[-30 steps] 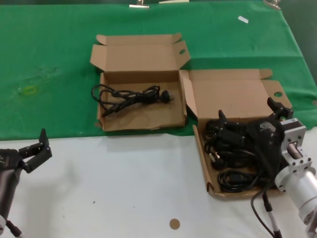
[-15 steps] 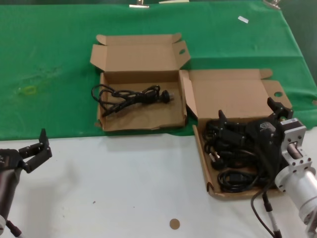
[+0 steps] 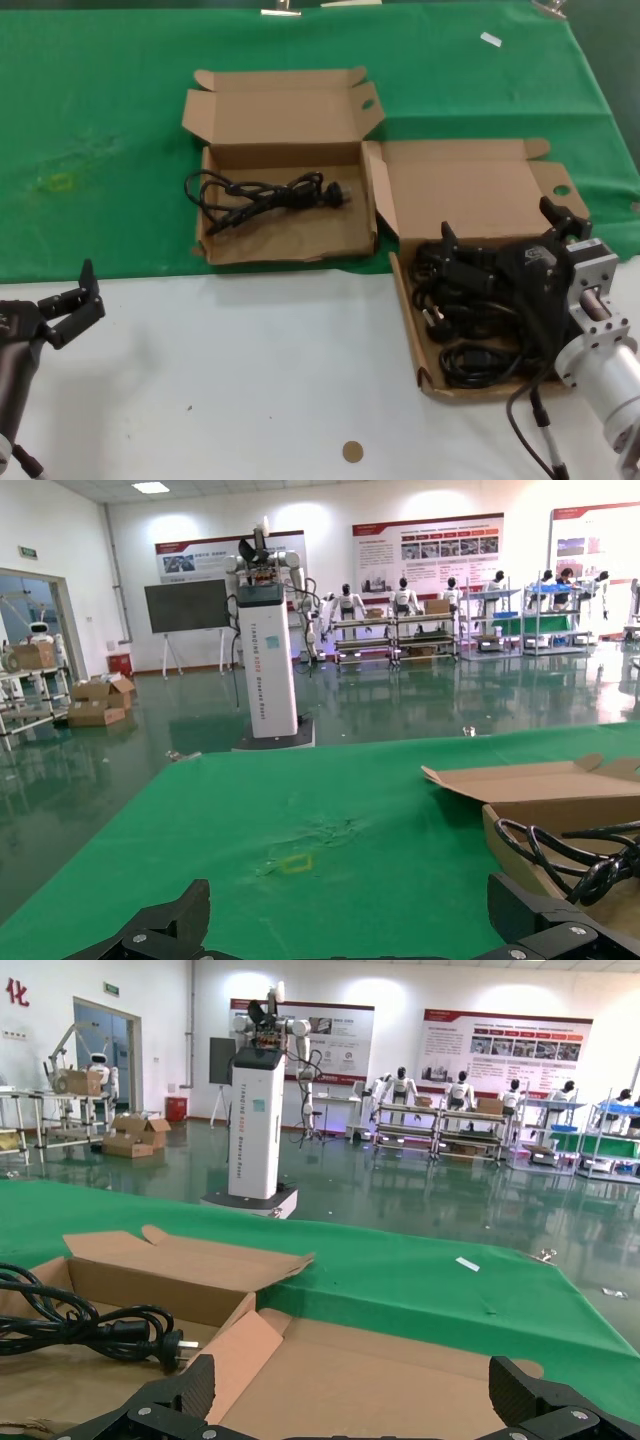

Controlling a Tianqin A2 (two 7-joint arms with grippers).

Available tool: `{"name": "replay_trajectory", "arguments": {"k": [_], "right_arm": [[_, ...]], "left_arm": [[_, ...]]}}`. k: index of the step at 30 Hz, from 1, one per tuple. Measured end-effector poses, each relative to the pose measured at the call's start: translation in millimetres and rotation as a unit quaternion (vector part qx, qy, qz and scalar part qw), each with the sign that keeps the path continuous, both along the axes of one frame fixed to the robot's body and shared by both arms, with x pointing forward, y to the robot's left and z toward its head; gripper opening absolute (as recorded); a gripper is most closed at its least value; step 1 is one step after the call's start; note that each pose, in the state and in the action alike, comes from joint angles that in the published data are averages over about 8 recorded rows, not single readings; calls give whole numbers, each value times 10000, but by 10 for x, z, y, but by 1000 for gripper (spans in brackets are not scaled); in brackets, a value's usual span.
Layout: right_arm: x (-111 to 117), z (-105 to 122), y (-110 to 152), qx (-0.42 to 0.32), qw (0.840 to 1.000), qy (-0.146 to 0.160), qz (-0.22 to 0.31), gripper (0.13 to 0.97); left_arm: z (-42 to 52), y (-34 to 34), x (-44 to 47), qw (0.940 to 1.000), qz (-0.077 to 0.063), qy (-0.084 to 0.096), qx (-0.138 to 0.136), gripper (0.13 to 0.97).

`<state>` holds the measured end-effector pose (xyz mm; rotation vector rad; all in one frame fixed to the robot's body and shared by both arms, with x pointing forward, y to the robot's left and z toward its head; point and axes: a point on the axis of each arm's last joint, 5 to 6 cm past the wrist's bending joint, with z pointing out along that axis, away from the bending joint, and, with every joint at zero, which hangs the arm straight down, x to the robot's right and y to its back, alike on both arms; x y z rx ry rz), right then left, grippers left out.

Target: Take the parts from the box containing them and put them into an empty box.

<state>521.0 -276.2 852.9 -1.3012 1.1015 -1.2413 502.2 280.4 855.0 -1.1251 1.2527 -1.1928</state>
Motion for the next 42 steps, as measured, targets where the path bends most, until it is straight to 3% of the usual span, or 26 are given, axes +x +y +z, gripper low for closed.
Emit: {"name": "replay_trajectory", "arguments": {"k": [42], "right_arm": [[0, 0, 0, 0, 10000, 0, 0, 966]], "left_arm": [[0, 0, 0, 10000, 0, 0, 0, 966]]}}
